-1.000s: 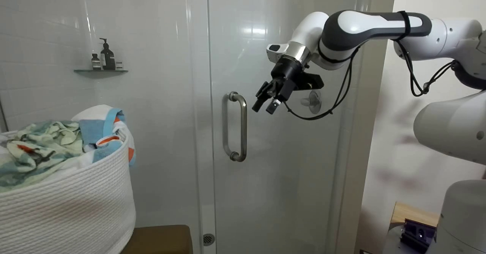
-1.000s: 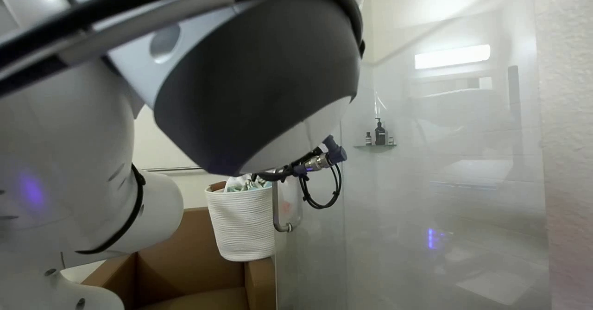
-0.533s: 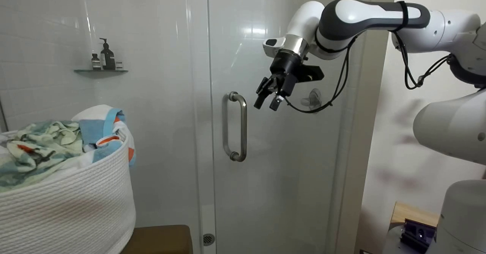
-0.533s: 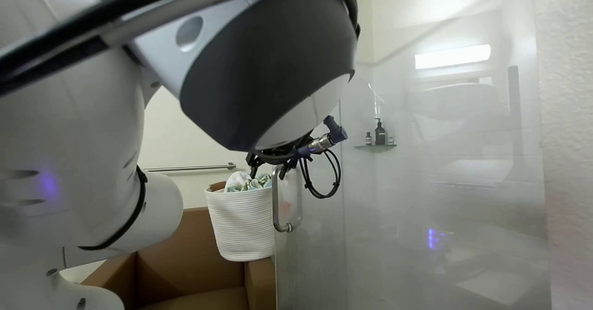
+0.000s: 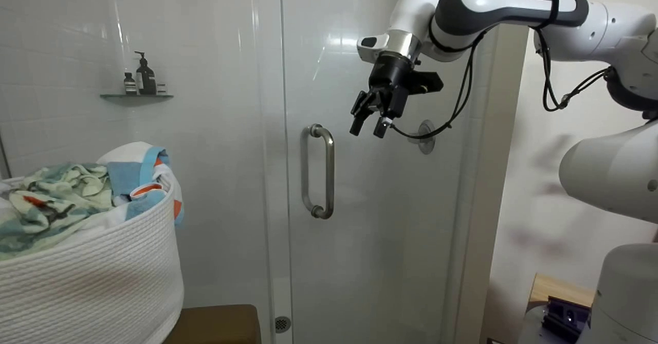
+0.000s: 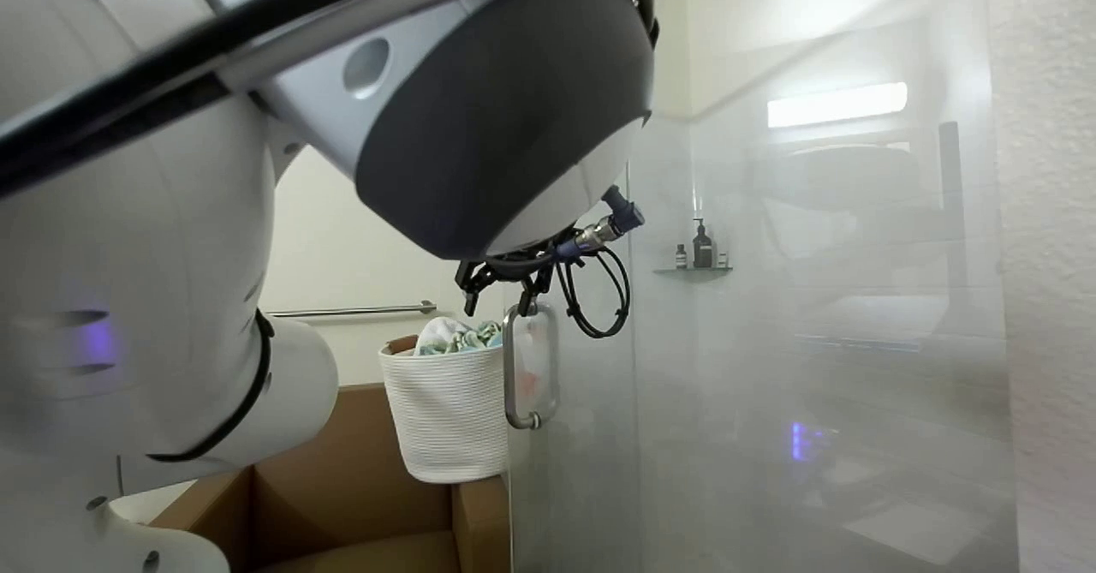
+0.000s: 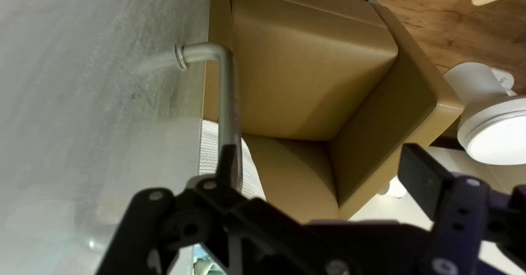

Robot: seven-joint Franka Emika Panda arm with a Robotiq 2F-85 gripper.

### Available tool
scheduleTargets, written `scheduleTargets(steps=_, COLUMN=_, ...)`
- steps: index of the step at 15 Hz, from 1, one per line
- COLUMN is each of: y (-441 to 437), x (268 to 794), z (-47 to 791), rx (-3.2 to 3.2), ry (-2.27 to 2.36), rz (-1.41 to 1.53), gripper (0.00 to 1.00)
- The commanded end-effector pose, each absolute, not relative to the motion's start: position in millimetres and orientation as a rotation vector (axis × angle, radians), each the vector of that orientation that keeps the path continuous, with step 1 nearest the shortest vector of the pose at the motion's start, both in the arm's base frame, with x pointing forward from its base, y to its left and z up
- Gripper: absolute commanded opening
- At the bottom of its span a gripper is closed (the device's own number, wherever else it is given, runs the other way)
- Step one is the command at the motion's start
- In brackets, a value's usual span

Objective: Open the shower door

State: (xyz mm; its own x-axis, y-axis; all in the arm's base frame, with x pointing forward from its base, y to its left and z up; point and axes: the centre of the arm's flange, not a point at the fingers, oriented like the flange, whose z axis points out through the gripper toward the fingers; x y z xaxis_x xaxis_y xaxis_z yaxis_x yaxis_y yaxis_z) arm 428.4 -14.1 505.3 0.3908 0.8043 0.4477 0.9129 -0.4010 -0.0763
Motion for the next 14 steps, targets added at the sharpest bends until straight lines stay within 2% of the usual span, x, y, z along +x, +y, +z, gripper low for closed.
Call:
scheduleTargets(steps=1, y=-14.7, x=426.3, z=528.3, rx=-2.377, ry=-1.608, rz=-0.505, gripper=1.00)
scheduleTargets(steps=14, y=13.1, x=421.3, z=538.0, rx=-2.415, ry=-1.985, rz=-0.642, gripper=1.00)
